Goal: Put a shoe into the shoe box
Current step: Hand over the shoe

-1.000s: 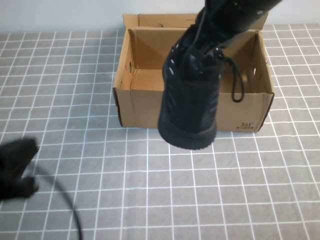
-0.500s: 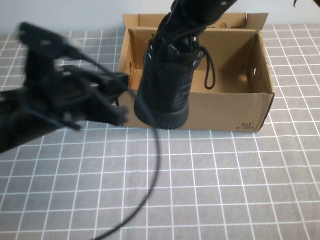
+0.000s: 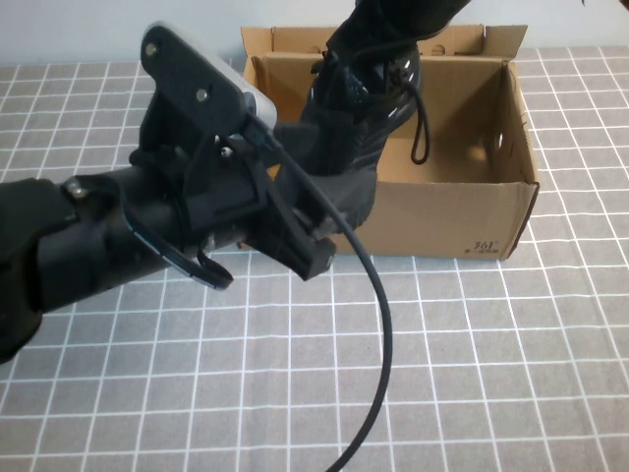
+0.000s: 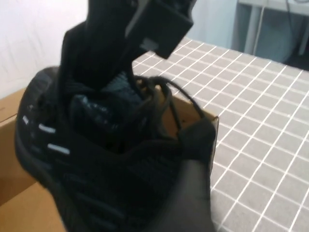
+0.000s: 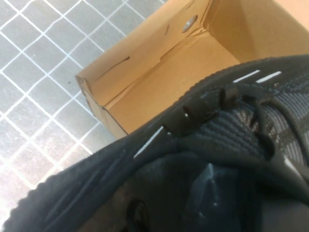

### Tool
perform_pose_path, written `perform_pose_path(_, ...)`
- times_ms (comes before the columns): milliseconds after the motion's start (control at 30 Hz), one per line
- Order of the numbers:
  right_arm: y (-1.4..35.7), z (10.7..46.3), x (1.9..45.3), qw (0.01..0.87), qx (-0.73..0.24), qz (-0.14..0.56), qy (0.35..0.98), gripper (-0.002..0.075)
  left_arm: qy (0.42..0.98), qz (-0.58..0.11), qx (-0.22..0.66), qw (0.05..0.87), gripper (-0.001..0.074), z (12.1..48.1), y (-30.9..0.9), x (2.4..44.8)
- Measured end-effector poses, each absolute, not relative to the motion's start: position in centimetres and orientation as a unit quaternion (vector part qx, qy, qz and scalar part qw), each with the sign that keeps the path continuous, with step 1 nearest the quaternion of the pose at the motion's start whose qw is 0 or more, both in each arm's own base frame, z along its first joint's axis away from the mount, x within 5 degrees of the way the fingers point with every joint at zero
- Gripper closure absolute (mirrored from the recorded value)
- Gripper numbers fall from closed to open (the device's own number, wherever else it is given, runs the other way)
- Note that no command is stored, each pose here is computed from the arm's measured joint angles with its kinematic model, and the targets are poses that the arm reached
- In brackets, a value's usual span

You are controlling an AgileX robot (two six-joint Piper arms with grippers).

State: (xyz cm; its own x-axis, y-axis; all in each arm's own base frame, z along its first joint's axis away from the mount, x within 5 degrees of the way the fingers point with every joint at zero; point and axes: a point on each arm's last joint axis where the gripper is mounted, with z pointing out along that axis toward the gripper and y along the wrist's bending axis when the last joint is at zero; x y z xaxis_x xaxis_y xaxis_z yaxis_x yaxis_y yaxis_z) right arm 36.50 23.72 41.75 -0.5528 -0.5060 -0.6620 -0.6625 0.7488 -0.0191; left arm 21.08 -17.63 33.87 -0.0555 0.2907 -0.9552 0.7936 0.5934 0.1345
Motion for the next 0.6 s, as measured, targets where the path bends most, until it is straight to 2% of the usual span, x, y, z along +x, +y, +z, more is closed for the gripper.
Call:
perform_pose_path(67,23.8,41.8,36.5,0.333,-0.335,0.121,0.873,0.0732,0.692,-0.227,0.386,0.566,0.0141,33.8,-17.7,21.2)
perform_pose_path(167,24.0,41.8,36.3,0.330,-0.335,0.134,0.872,0.0732,0.698,-0.226,0.379,0.565,0.0072,33.2,-18.1,21.9)
perform_pose_path(400,24.3,41.9,36.1,0.325,-0.336,0.157,0.870,0.0732,0.712,-0.167,0.392,0.558,0.0066,31.1,-18.9,24.4)
perform_pose_path(600,24.3,41.9,36.1,0.325,-0.337,0.158,0.870,0.0732,0.724,-0.148,0.387,0.551,0.0066,30.4,-19.4,25.8)
